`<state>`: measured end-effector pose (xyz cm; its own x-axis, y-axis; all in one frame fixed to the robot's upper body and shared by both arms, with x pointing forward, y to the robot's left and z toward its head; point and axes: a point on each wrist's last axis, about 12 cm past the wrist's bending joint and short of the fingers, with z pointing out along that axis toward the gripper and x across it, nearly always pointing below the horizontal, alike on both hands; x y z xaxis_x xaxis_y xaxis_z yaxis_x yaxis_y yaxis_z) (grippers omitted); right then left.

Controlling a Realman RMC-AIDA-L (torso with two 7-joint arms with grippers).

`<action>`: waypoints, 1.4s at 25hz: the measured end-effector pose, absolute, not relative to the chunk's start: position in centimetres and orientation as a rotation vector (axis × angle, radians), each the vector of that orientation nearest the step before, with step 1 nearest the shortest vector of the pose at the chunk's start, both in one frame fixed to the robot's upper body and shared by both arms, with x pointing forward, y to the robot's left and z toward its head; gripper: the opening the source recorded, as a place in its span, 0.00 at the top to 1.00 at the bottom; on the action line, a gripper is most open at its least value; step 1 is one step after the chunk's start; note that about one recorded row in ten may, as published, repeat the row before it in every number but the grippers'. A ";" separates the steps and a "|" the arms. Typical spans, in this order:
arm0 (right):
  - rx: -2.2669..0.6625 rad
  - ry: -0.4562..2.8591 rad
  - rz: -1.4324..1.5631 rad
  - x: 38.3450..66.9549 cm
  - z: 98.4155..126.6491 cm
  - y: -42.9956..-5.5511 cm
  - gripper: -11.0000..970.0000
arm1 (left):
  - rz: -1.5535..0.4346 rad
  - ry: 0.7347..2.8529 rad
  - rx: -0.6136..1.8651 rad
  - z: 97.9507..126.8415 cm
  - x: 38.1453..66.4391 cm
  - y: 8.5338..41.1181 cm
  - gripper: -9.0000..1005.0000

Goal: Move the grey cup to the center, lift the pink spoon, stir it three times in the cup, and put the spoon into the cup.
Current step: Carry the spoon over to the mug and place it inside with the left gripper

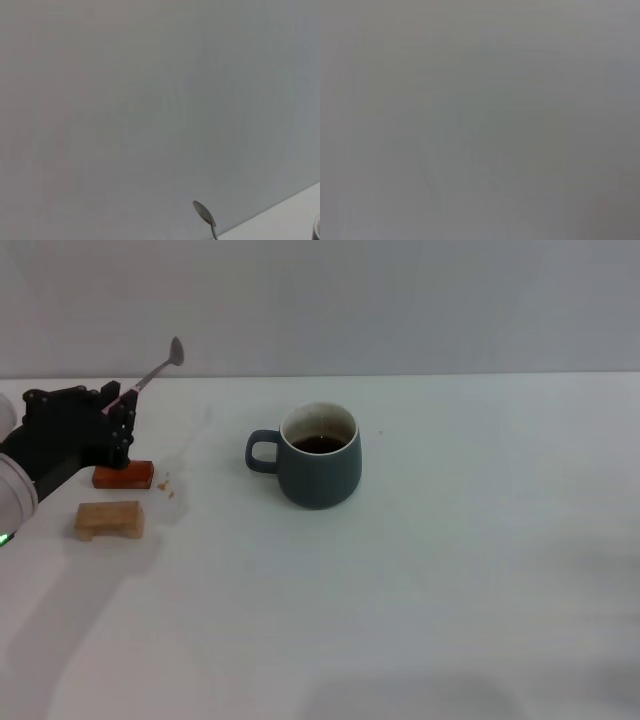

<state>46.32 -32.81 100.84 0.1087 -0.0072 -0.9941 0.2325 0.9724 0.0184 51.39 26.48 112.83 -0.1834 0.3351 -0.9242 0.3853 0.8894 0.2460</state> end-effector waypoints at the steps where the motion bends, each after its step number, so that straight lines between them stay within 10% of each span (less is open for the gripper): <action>1: 0.188 1.454 -0.179 46.3 100.8 -32.8 0.99 | -0.049 1.784 0.547 113.0 51.4 26.4 0.86; 35: 0.195 1.470 -0.210 45.6 100.5 -33.7 0.99 | -0.058 1.742 0.611 116.1 51.9 24.7 0.86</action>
